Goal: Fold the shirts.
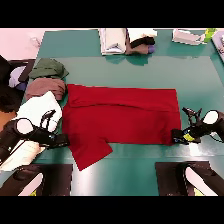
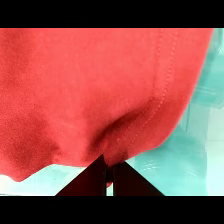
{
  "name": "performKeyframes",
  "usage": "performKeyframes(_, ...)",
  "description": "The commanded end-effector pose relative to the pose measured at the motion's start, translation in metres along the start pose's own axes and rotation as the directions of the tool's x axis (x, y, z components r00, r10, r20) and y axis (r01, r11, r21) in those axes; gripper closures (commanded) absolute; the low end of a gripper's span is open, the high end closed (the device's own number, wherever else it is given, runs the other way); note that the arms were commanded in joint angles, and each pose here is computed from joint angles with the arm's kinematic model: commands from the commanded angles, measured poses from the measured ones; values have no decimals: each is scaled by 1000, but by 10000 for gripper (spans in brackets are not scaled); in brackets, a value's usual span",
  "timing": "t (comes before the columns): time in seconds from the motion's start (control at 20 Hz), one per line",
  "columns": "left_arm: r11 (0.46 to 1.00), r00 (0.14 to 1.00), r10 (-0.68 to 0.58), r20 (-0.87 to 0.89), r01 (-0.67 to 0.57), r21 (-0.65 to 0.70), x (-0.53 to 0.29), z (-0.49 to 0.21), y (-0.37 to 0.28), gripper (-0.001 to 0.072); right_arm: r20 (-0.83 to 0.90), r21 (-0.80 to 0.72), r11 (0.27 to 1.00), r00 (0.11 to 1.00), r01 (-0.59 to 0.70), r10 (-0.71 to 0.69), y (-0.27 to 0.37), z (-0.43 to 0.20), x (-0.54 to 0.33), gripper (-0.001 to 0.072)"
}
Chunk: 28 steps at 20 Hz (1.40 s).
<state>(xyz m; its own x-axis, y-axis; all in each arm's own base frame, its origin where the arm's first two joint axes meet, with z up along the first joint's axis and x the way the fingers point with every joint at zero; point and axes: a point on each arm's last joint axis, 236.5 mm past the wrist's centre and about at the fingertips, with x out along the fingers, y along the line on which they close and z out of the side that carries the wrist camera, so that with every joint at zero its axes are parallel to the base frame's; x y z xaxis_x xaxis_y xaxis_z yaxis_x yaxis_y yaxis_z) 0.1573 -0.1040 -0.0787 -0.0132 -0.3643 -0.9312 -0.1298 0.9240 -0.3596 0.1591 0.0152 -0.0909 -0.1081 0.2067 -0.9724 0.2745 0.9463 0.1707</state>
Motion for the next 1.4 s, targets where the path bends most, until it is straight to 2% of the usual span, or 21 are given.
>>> performKeyframes(0.0,997,996,-68,54,69,-18,13,7,-9,263,2,8,1000,1000,1,-1,0,1,0,695)
performKeyframes(0.1,995,991,-98,86,101,-25,14,14,-15,267,1,13,1000,1000,1,-1,0,0,0,695)
performKeyframes(0.15,994,991,-101,89,104,-26,14,14,-16,294,2,14,1000,1000,1,-1,0,1,0,695)
performKeyframes(0.2,994,991,-100,85,103,-25,14,14,-16,390,1,14,1000,1000,1,-1,0,0,0,695)
performKeyframes(0.25,995,992,-101,76,101,2,14,11,-16,612,-1,13,1000,1000,2,-2,0,0,-1,695)
performKeyframes(0.3,994,993,-105,53,104,36,14,6,-17,681,-1,10,1000,1000,1,-1,1,1,-5,695)
performKeyframes(0.45,992,998,-53,-35,57,113,-3,-11,-13,683,-6,-7,1000,1000,1,-1,6,5,-30,696)
performKeyframes(0.6,982,999,25,33,-31,185,-40,-13,-5,684,14,-31,998,999,52,-52,-2,1,-57,696)
performKeyframes(0.75,974,1000,24,5,-25,227,-63,-36,-10,684,66,-38,991,990,127,-124,-17,-13,-82,696)
performKeyframes(0.85,967,999,11,52,-24,254,-80,-27,-20,684,126,-28,988,981,154,-150,-23,-16,-98,696)
performKeyframes(1.05,946,966,-42,255,-43,321,-114,41,-48,683,249,8,991,959,135,-133,-23,13,-133,697)
performKeyframes(1.35,941,945,-26,327,-87,326,-93,172,-62,682,296,-48,993,951,109,-90,1,111,-138,696)
